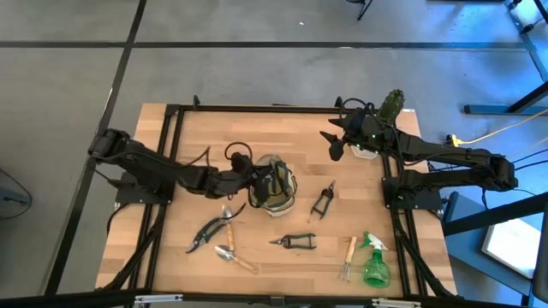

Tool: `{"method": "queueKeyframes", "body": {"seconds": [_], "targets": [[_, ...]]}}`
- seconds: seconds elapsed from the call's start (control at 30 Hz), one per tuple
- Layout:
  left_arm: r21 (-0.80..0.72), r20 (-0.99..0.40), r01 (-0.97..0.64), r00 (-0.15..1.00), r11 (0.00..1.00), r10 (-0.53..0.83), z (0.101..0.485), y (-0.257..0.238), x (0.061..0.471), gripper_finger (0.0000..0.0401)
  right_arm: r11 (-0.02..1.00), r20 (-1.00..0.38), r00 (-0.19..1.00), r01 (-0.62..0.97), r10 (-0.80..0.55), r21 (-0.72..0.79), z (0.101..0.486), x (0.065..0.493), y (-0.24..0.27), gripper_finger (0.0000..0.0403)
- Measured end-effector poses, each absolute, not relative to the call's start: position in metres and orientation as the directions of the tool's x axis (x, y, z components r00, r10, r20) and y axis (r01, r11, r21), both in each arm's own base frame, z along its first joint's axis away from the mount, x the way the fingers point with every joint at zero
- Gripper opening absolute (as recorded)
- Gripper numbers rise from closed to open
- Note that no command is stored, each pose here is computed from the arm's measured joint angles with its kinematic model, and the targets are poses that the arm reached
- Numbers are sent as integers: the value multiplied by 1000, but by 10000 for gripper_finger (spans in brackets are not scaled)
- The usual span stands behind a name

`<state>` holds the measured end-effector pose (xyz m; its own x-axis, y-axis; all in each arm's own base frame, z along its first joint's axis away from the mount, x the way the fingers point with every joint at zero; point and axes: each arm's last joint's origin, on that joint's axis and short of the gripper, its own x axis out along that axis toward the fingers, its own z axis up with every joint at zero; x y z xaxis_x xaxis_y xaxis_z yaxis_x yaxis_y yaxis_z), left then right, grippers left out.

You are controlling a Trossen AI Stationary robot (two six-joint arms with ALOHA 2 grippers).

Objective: Pick & Place Garden tools in Gardening bag
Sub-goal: Put the top green shear scissors into the green gardening bag

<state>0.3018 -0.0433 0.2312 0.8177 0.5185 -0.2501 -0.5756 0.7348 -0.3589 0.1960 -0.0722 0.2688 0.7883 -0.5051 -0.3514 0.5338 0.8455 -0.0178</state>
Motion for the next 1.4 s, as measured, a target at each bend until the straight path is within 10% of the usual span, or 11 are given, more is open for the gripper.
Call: {"method": "queueKeyframes", "body": {"seconds": [0.7,1.4], "targets": [[-180,-696,-579,647,795,313,262,-28,355,2,846,-354,787,534,-504,-18,269,196,-72,263],[-383,-757,-822,540,420,367,258,-32,340,2,842,-371,781,539,-502,-5,267,195,-72,263]]}}
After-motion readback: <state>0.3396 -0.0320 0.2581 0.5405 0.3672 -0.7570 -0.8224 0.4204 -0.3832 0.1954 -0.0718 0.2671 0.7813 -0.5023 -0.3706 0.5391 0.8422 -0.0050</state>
